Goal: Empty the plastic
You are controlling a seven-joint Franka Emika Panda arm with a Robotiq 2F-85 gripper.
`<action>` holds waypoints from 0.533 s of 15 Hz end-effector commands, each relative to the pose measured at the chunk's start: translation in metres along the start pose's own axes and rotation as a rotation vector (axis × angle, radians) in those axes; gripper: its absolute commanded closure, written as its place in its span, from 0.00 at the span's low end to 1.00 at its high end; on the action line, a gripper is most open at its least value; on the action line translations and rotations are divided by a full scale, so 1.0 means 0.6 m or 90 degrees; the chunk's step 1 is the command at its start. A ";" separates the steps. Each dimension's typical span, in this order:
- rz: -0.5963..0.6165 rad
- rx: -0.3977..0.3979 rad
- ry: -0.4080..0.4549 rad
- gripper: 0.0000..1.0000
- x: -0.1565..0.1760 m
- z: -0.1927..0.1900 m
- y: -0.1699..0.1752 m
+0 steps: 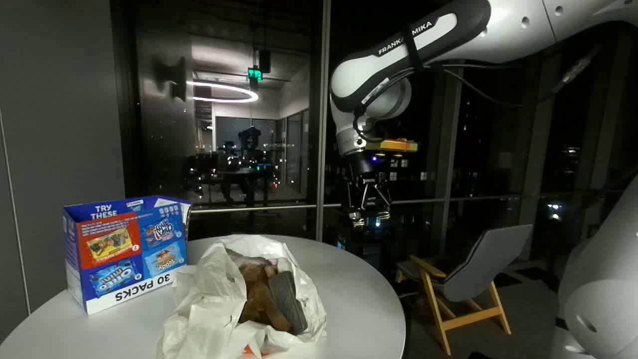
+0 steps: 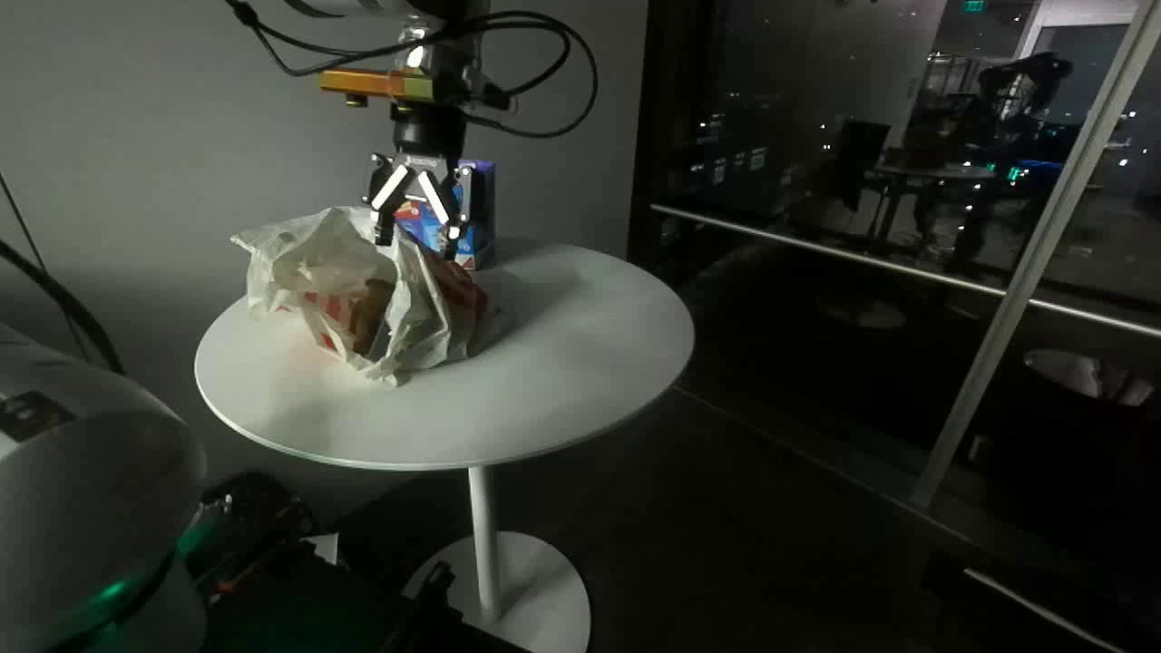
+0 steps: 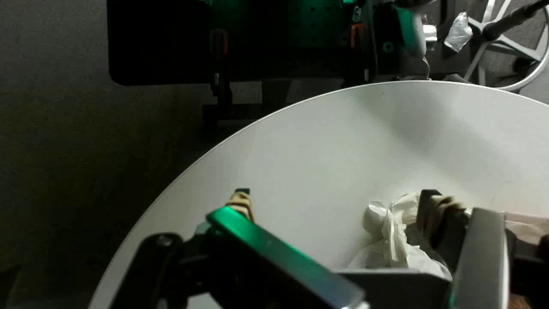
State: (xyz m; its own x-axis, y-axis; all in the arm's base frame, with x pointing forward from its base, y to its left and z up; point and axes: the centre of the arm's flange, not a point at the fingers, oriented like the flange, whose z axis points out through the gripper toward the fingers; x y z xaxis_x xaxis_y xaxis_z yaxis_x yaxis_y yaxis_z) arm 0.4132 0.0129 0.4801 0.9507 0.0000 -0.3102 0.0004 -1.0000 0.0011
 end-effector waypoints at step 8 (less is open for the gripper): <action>0.000 0.000 0.006 0.00 0.000 -0.006 0.000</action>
State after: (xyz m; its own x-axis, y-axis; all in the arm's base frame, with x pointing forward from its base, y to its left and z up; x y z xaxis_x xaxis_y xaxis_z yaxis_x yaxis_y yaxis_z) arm 0.4142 0.0129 0.4837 0.9534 0.0001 -0.3017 0.0004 -1.0000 0.0008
